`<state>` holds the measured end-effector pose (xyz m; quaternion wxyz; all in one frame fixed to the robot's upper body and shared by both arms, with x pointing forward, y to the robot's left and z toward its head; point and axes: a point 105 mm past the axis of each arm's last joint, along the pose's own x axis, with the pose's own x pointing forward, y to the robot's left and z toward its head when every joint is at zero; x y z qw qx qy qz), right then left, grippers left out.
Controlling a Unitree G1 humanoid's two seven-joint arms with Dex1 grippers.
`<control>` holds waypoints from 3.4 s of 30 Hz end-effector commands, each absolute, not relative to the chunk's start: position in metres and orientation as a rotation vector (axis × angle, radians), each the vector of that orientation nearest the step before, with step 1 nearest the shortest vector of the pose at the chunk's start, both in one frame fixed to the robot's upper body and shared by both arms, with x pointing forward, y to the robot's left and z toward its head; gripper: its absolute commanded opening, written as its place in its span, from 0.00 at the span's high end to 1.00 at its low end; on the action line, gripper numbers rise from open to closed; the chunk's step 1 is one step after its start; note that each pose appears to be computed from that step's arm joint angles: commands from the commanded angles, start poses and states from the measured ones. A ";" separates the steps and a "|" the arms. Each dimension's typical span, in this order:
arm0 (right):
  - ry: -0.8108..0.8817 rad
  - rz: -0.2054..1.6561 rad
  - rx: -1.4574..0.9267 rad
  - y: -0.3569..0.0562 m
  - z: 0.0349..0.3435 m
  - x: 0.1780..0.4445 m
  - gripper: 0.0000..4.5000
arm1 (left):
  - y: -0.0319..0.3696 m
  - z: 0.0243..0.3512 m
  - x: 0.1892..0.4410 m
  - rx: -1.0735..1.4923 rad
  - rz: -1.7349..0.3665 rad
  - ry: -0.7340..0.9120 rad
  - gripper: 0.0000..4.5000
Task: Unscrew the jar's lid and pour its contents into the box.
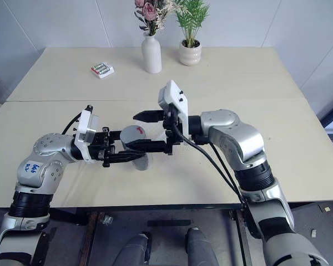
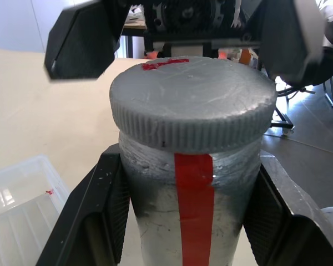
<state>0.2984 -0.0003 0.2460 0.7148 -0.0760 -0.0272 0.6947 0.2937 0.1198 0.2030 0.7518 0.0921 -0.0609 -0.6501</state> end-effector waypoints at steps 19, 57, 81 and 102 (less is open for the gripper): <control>-0.109 1.551 -0.159 0.010 0.253 0.301 0.01 | 0.120 0.212 0.290 0.244 -1.420 -0.196 0.48; -0.096 1.450 -0.143 -0.033 0.250 0.319 0.01 | 0.122 0.210 0.291 0.275 -1.426 -0.195 0.48; -0.183 1.576 -0.038 -0.033 0.281 0.293 0.01 | 0.125 0.208 0.291 0.274 -1.417 -0.186 0.48; -0.134 1.550 -0.145 0.015 0.253 0.301 0.01 | 0.122 0.208 0.290 0.261 -1.426 -0.191 0.48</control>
